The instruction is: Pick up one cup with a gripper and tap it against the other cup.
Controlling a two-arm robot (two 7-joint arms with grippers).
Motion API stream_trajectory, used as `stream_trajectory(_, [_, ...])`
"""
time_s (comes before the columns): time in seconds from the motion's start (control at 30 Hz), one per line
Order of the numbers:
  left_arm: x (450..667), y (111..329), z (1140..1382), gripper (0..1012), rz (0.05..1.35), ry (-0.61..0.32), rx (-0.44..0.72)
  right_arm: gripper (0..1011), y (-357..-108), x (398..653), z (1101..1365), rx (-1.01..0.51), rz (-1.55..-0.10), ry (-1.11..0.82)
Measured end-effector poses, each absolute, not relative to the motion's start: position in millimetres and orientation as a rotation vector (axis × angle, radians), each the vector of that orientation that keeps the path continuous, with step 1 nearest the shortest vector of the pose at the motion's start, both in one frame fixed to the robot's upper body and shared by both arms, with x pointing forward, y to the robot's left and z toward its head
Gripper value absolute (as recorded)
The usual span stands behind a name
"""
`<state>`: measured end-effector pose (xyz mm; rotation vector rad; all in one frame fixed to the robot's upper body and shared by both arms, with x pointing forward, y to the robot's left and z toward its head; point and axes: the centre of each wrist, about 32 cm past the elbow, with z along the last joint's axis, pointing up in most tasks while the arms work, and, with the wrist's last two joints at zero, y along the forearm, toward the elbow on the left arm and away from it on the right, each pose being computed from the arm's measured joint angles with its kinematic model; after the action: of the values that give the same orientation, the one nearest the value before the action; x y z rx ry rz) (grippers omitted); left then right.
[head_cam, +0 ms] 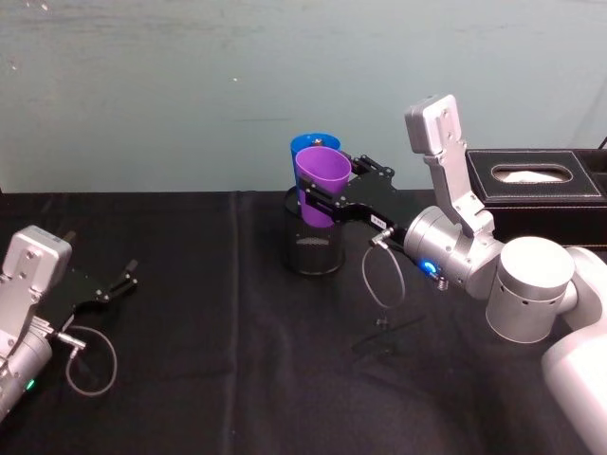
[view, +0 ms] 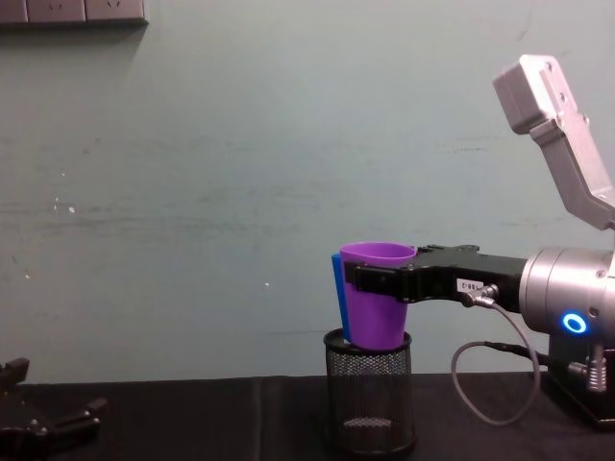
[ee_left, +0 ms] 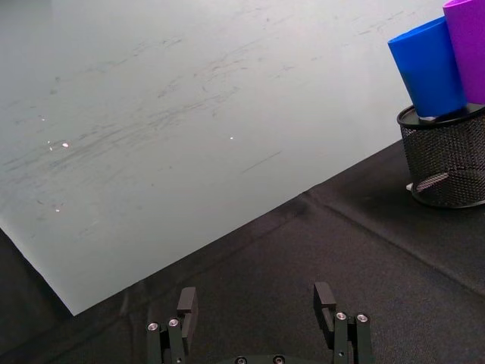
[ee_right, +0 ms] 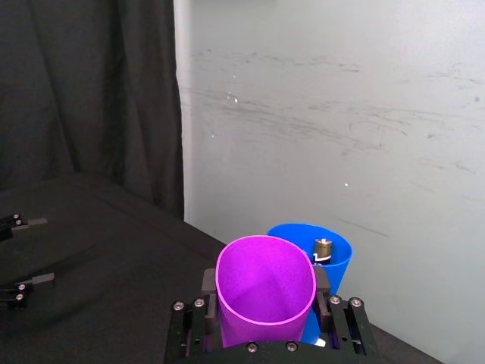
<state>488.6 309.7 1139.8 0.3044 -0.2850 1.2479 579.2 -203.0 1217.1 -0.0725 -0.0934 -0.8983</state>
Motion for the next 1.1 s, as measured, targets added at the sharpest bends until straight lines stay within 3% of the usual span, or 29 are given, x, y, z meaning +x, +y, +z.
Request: stream_trajectory(1.1, [488.6, 309.7, 1139.8, 1000, 1.248, -0.285, 0.304, 726, -202.9, 578.9, 1217.3, -0.073, -0.900, -0.095])
